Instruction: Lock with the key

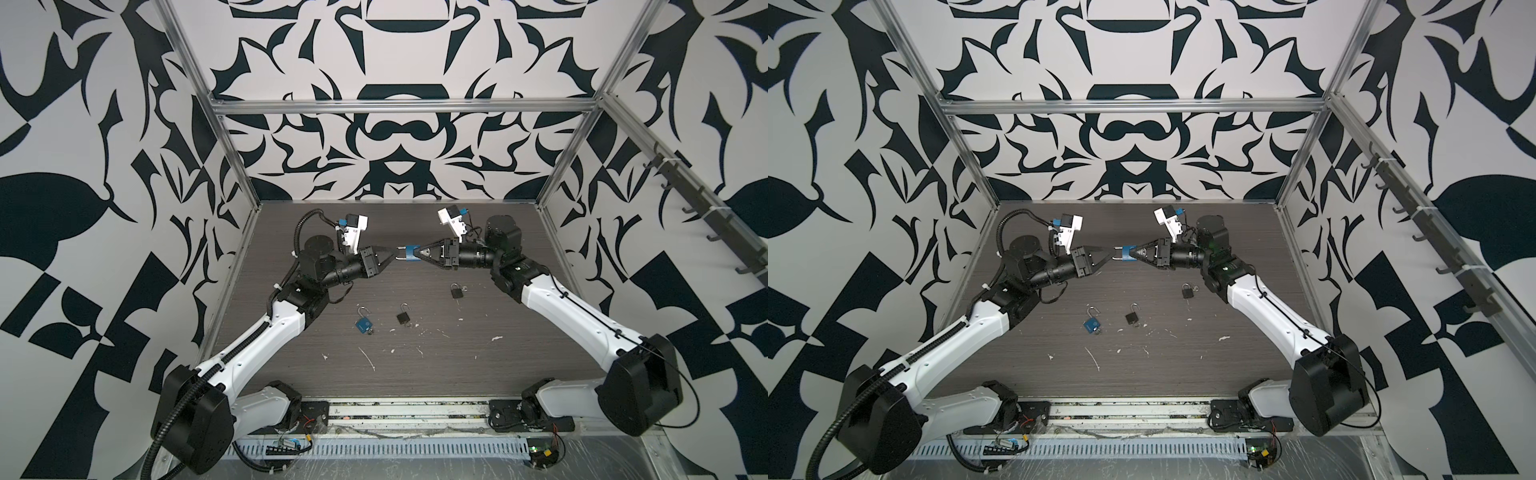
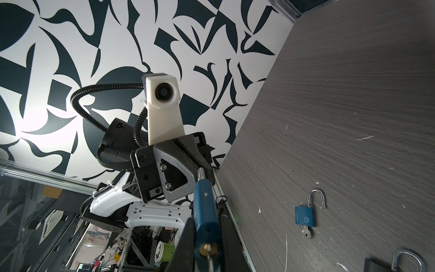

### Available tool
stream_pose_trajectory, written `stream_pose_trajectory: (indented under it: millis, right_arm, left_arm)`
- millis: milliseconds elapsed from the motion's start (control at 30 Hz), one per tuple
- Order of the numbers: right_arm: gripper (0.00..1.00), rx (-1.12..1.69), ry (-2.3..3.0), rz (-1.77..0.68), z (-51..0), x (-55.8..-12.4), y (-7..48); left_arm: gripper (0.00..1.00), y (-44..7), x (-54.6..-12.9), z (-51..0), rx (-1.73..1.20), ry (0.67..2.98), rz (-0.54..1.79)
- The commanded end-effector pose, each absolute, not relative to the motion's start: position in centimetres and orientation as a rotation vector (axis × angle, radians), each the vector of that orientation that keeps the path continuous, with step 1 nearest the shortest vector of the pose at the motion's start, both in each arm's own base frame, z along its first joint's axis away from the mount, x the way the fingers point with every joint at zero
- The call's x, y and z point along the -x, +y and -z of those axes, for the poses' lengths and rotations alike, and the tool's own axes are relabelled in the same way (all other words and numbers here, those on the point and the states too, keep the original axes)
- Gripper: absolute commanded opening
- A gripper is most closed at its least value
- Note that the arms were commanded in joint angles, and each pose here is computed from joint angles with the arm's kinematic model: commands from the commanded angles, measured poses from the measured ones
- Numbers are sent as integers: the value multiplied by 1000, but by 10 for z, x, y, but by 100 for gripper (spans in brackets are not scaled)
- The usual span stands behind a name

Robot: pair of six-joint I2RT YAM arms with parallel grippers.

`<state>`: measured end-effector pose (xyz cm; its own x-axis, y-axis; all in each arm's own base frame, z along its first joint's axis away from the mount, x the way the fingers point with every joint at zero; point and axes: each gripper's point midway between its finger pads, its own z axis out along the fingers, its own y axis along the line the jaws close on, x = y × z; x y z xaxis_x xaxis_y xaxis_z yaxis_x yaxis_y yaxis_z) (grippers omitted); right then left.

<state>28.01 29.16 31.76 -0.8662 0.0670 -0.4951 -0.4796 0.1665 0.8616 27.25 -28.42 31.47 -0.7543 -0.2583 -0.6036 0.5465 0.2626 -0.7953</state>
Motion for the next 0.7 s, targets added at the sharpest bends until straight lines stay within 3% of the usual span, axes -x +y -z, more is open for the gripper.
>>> stream_pose_trajectory:
  millis: [0, 667]
  right_arm:
    - [0, 494, 1968, -1753, -329, -267, 322]
    - [0, 503, 2019, -1763, -313, -264, 341]
  left_arm:
    - [0, -315, -217, -338, -599, 1790, 1752]
    - [0, -316, -222, -334, -591, 1808, 1722]
